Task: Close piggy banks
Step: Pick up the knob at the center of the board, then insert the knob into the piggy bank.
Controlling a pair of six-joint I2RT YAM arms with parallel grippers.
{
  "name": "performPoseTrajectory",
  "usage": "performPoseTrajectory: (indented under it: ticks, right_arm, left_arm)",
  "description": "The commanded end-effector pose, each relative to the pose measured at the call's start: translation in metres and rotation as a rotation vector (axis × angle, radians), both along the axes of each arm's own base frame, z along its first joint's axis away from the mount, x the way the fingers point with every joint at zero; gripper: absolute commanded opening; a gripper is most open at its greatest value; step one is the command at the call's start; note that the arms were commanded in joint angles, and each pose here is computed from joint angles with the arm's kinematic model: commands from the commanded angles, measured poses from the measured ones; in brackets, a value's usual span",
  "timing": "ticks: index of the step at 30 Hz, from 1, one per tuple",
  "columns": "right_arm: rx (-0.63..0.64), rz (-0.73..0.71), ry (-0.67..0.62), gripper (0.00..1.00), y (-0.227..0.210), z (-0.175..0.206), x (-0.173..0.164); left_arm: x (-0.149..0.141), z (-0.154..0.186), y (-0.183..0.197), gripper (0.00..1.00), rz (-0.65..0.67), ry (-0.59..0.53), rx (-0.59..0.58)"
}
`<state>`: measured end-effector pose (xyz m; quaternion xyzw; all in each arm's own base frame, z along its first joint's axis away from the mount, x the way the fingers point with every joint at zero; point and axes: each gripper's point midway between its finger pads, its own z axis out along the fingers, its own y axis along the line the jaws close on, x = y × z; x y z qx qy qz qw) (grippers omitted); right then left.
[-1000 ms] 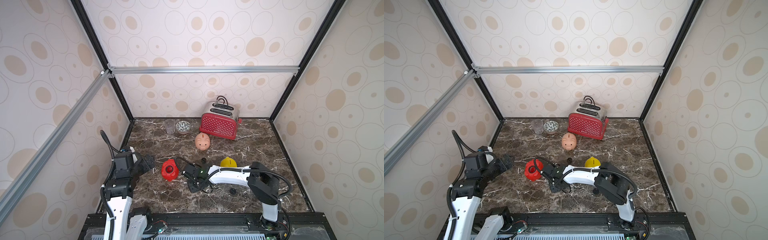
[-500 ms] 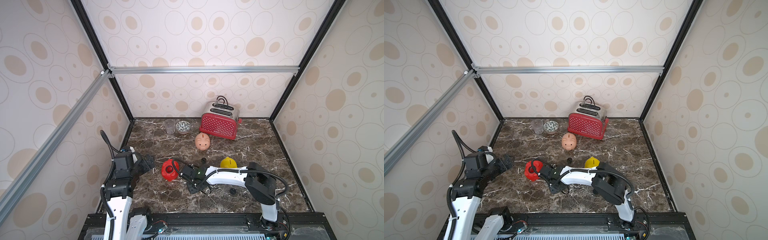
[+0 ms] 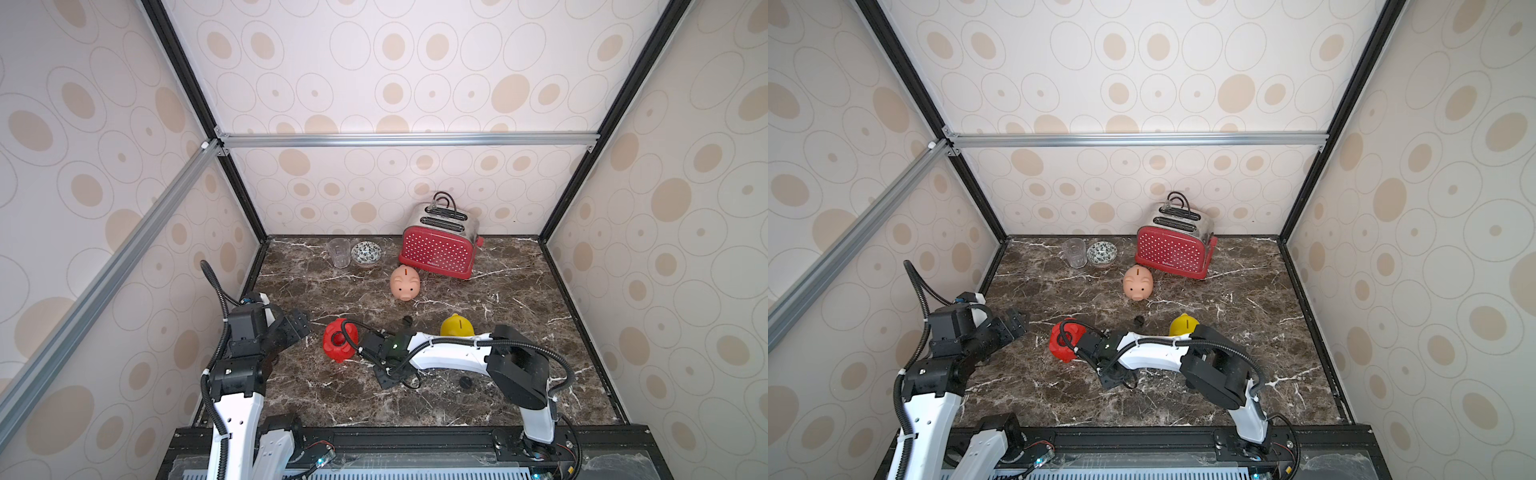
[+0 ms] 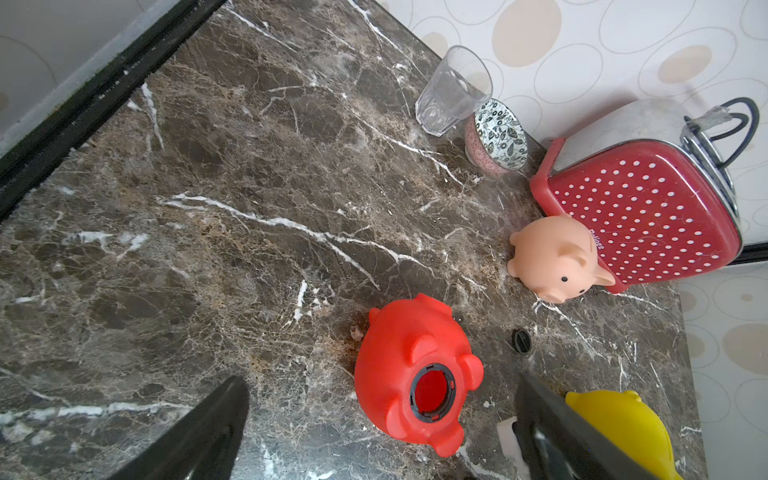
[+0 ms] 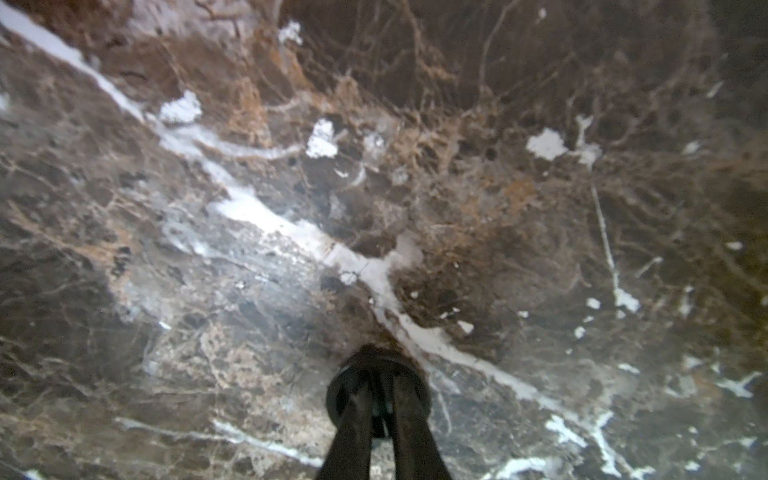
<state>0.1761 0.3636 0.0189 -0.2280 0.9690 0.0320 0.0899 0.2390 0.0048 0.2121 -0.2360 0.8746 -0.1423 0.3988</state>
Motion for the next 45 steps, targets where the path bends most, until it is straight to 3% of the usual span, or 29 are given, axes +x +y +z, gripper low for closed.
performPoseTrajectory:
  ticks: [1, 4, 12, 17, 26, 32, 36, 41, 45]
  right_arm:
    - [-0.126, 0.004, 0.016, 0.09, -0.022, -0.025, -0.005]
    - [-0.127, 0.001, 0.006, 0.00, -0.023, -0.024, -0.003]
    - [-0.115, -0.004, -0.057, 0.00, -0.022, 0.004, 0.007]
    - [-0.072, -0.091, -0.140, 0.00, -0.028, 0.043, 0.018]
    - [-0.046, -0.262, -0.196, 0.00, -0.034, 0.090, 0.027]
    - [0.115, -0.371, -0.169, 0.00, -0.021, 0.117, 0.026]
    - [0.265, -0.429, -0.082, 0.00, 0.007, 0.140, 0.019]
    - [0.302, -0.606, 0.031, 0.00, 0.027, 0.149, 0.013]
    - [0.324, -0.690, 0.017, 0.00, 0.044, 0.158, 0.021]
  left_arm:
    - [0.000, 0.001, 0.001, 0.99, -0.008, -0.005, 0.009]
    - [0.002, -0.006, -0.001, 0.99, 0.001, 0.004, -0.020]
    - [0.021, -0.028, -0.010, 0.99, 0.005, 0.003, -0.133]
    - [0.035, -0.047, -0.014, 0.99, 0.011, 0.003, -0.199]
    - [0.049, -0.065, -0.008, 0.99, 0.048, -0.004, -0.210]
    - [0.059, -0.081, -0.007, 0.99, 0.070, -0.005, -0.235]
    - [0.066, -0.094, -0.006, 0.99, 0.085, 0.004, -0.253]
    - [0.068, -0.110, -0.004, 0.99, 0.108, 0.034, -0.260]
    - [0.069, -0.116, -0.003, 0.99, 0.108, 0.040, -0.259]
